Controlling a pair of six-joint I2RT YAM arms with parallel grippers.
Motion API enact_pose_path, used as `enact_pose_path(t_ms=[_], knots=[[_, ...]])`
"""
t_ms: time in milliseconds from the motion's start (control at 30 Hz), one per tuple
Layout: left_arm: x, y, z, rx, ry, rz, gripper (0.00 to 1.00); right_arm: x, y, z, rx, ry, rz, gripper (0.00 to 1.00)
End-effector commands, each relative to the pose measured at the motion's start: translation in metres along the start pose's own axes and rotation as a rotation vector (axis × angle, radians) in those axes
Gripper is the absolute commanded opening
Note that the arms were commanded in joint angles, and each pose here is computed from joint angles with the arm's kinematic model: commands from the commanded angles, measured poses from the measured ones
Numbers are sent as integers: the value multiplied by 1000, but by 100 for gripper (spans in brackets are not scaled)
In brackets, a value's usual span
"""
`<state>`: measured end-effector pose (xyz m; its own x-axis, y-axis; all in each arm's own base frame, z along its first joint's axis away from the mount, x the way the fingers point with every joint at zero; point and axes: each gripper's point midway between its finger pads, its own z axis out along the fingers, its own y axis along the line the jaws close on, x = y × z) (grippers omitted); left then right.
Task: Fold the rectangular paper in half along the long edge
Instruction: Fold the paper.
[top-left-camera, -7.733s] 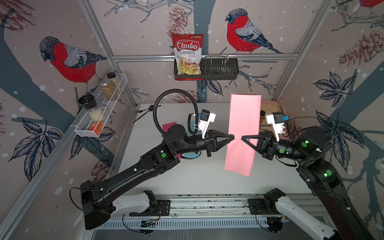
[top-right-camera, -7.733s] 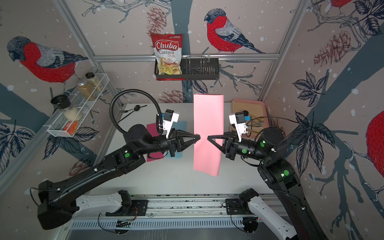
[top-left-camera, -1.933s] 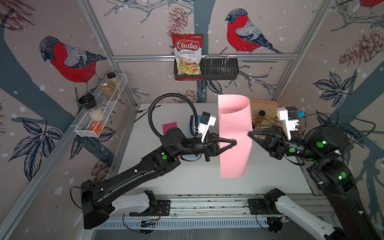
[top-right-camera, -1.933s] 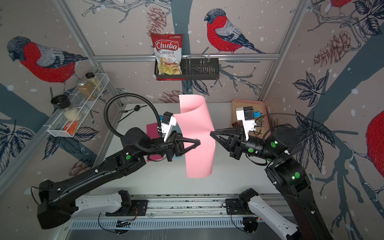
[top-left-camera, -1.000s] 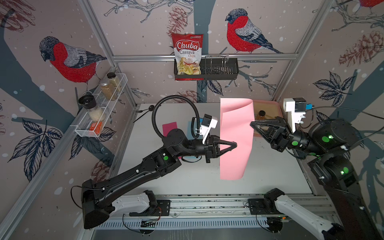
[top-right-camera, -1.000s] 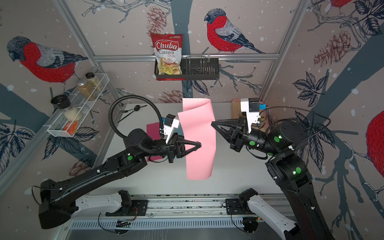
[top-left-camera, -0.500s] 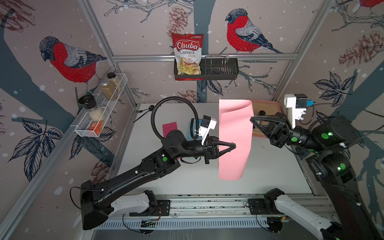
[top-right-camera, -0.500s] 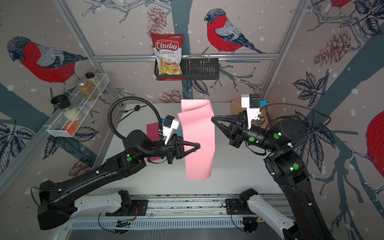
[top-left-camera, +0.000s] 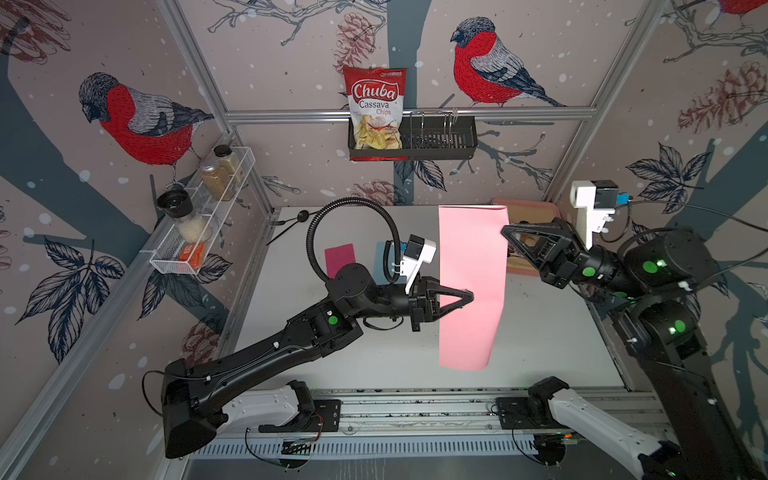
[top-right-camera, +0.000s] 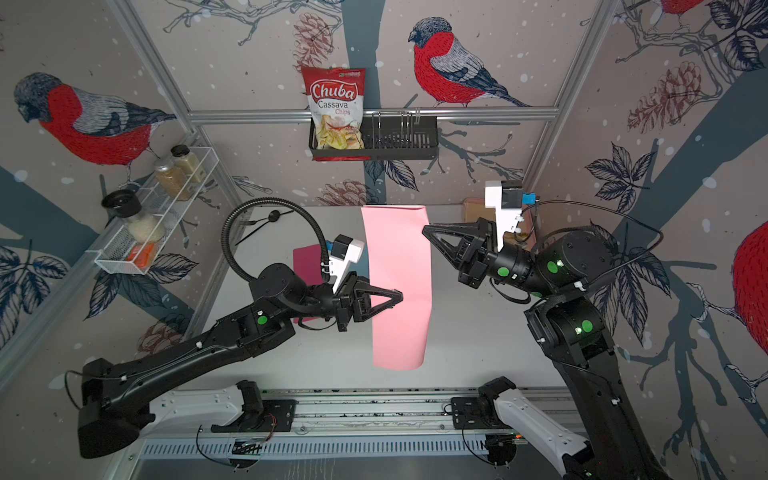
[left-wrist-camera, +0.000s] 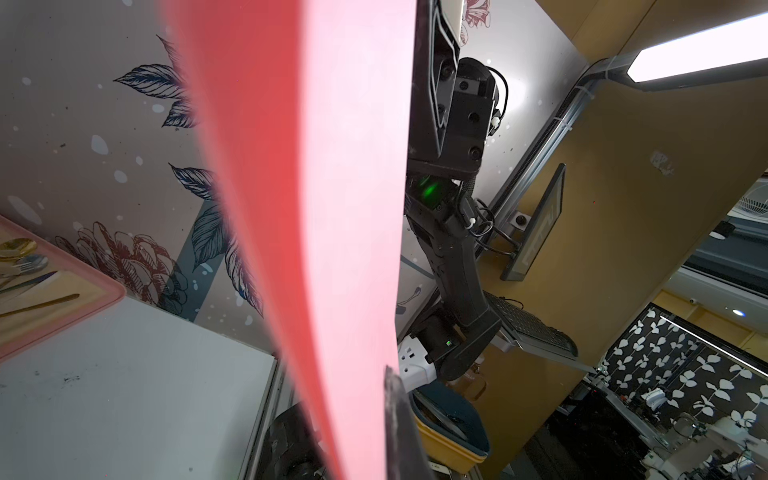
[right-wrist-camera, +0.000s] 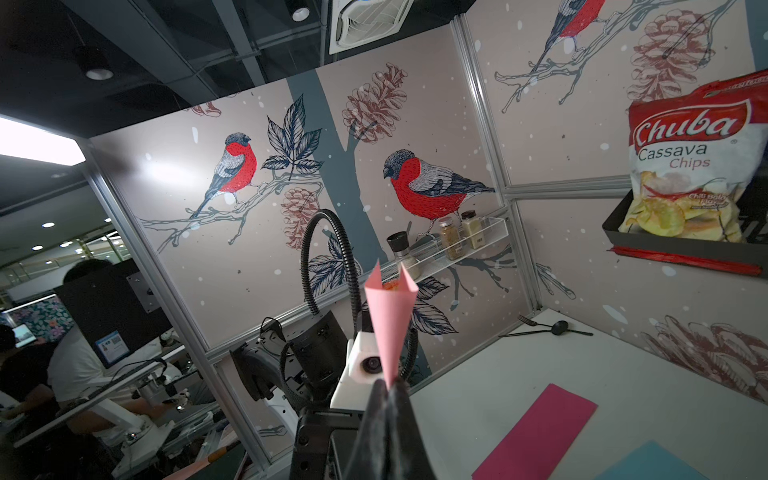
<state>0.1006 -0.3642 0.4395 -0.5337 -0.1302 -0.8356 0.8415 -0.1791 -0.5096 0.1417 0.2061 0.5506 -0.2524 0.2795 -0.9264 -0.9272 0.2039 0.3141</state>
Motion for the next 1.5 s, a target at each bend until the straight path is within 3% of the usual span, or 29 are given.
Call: enact_pose_path(t_ms=[0,33,167,267,367,500,633,733,867,933,1100,1233,1467], knots=[[-6,-11,1,44,-24,25,0,-13,9,-1,-30,-37,-43,6],[-6,-11,1,43,-24,26,0,-13,7,0,-20,-39,-40,12],[-6,-12,1,46,-24,28,0,-15,8,0,-33,-39,-46,4],[-6,-12,1,44,-25,27,0,-16,3,1,-16,-42,-44,15],[-6,-13,0,44,-24,26,0,-16,5,0,-28,-41,-51,3],[-6,-13,0,41,-23,28,0,-21,0,0,-4,-44,-58,15],[-5,-13,-1,37,-25,28,0,-24,3,-1,-25,-51,-71,4],[-6,-14,-1,39,-27,28,0,-27,2,0,-22,-56,-71,13],[-5,-13,0,37,-24,28,0,-29,0,0,-21,-59,-72,13],[-5,-13,0,38,-23,27,0,-29,0,0,-23,-59,-69,18],[-6,-14,0,40,-24,28,0,-29,2,-1,-41,-59,-73,3],[-5,-13,1,37,-23,24,0,-32,0,-1,-30,-65,-69,18],[-2,-12,3,36,-19,17,0,-33,-3,-1,-19,-67,-62,14]])
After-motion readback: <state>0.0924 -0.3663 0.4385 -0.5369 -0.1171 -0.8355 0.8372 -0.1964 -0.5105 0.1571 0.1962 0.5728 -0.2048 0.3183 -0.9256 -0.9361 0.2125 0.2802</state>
